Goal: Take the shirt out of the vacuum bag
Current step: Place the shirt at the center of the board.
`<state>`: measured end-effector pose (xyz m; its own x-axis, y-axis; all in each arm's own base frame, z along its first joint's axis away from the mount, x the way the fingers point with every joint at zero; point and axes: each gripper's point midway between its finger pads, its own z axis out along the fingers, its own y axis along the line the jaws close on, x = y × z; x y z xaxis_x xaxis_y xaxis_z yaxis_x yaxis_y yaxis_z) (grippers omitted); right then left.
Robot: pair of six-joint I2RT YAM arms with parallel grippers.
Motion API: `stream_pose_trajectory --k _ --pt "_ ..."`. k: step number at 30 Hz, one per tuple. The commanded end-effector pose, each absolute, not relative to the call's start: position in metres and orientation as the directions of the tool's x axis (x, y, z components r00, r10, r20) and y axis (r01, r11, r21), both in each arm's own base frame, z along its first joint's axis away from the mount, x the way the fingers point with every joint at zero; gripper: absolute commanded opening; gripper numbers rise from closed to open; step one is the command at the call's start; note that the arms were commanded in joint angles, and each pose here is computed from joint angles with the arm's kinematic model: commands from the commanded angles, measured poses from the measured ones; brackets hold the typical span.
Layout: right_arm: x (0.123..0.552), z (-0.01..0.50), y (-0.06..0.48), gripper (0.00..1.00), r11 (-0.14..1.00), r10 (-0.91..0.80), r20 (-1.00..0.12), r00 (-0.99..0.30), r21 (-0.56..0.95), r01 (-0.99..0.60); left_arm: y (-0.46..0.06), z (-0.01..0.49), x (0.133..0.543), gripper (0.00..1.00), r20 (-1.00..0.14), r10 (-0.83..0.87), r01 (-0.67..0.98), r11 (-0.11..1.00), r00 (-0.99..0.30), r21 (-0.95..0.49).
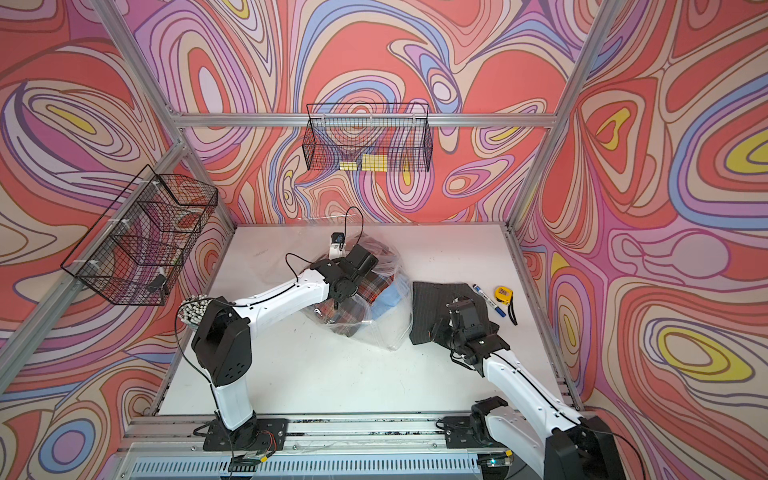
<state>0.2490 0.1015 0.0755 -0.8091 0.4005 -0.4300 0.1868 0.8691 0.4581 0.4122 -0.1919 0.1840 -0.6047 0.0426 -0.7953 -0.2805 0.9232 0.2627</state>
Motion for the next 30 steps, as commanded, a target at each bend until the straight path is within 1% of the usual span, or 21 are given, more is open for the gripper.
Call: stream_pose_trajectory --k 1,4,8,11,13,15,19,21,23,25,30 --pt "0.252 0.104 0.128 0.54 0.851 0.375 -0.454 -0.808 0.514 0.106 -0.175 0.191 0.409 0.00 -0.795 0.083 -0.304 0.896 -0.601 0.324" --pt "0.255 0.128 0.142 0.58 0.851 0.345 -0.479 -0.807 0.523 0.053 -0.174 0.192 0.410 0.00 -0.796 0.095 -0.305 0.891 -0.597 0.335" --pt "0.259 0.154 0.148 0.59 0.846 0.335 -0.507 -0.794 0.533 0.016 -0.166 0.189 0.415 0.00 -0.793 0.097 -0.317 0.882 -0.601 0.348" --pt "0.260 0.156 0.141 0.66 0.877 0.298 -0.534 -0.791 0.481 0.006 -0.158 0.179 0.417 0.00 -0.775 0.080 -0.324 0.878 -0.626 0.353" --pt "0.259 0.145 0.136 0.66 0.902 0.267 -0.527 -0.807 0.431 0.016 -0.156 0.174 0.416 0.00 -0.766 0.074 -0.324 0.877 -0.638 0.354" --pt "0.253 0.127 0.135 0.66 0.908 0.253 -0.502 -0.827 0.419 0.024 -0.155 0.169 0.414 0.00 -0.759 0.074 -0.320 0.877 -0.646 0.358" --pt "0.238 0.085 0.142 0.66 0.893 0.255 -0.394 -0.883 0.447 0.058 -0.155 0.167 0.413 0.00 -0.754 0.077 -0.312 0.879 -0.652 0.360" --pt "0.230 0.072 0.146 0.66 0.880 0.262 -0.354 -0.898 0.470 0.072 -0.155 0.171 0.415 0.00 -0.756 0.090 -0.309 0.877 -0.648 0.369" --pt "0.224 0.070 0.151 0.67 0.859 0.266 -0.338 -0.903 0.508 0.063 -0.153 0.177 0.416 0.00 -0.764 0.103 -0.314 0.871 -0.637 0.379" --pt "0.221 0.079 0.156 0.67 0.838 0.266 -0.336 -0.903 0.544 0.044 -0.153 0.182 0.417 0.00 -0.772 0.107 -0.316 0.871 -0.626 0.376" --pt "0.224 0.127 0.162 0.69 0.811 0.260 -0.399 -0.879 0.585 -0.025 -0.158 0.180 0.416 0.00 -0.769 0.090 -0.293 0.891 -0.633 0.345"
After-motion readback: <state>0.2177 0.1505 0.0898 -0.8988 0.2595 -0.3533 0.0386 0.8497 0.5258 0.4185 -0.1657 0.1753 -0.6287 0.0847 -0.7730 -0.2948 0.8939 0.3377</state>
